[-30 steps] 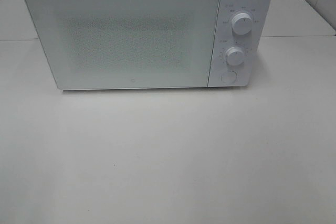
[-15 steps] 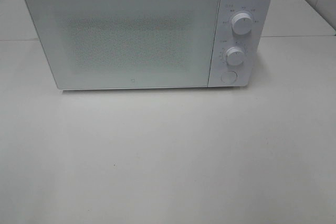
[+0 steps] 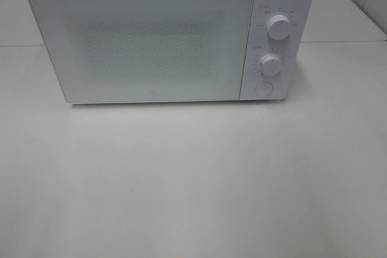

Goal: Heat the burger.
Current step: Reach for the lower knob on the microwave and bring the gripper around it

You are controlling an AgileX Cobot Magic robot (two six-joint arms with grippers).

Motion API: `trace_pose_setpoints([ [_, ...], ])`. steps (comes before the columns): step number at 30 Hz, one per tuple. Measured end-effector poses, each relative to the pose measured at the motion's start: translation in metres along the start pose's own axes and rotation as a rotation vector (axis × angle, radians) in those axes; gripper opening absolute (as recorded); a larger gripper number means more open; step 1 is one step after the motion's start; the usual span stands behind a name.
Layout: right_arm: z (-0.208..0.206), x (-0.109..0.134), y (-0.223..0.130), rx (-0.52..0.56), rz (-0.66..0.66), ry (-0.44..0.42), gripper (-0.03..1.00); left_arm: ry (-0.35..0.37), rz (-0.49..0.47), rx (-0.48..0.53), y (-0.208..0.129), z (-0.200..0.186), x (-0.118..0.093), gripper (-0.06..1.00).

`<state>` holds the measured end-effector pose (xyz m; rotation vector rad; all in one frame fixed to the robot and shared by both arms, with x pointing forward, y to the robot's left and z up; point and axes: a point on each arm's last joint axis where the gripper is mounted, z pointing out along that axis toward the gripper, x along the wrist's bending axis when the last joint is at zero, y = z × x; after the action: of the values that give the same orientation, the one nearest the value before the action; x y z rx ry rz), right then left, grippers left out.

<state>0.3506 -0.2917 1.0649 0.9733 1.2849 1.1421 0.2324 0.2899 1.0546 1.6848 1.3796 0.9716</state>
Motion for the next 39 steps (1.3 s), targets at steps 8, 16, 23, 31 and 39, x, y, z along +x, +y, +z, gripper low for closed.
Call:
trace_pose_setpoints([
  [8, 0.028, 0.005, -0.012, 0.032, 0.019, 0.045, 0.72, 0.000, 0.000, 0.000, 0.000, 0.000, 0.000, 0.99],
  [16, 0.055, 0.013, -0.042, 0.097, 0.040, 0.104, 0.72, 0.000, 0.000, 0.000, 0.000, 0.000, 0.000, 0.99],
  [23, 0.073, 0.024, -0.074, 0.086, 0.088, 0.158, 0.72, 0.000, 0.000, 0.000, 0.000, 0.000, 0.000, 0.99],
  [31, 0.090, 0.030, -0.101, 0.112, 0.124, 0.178, 0.72, 0.000, 0.000, 0.000, 0.000, 0.000, 0.000, 0.99],
  [39, 0.095, 0.069, -0.120, 0.178, 0.082, 0.185, 0.72, 0.000, 0.000, 0.000, 0.000, 0.000, 0.000, 0.99],
])
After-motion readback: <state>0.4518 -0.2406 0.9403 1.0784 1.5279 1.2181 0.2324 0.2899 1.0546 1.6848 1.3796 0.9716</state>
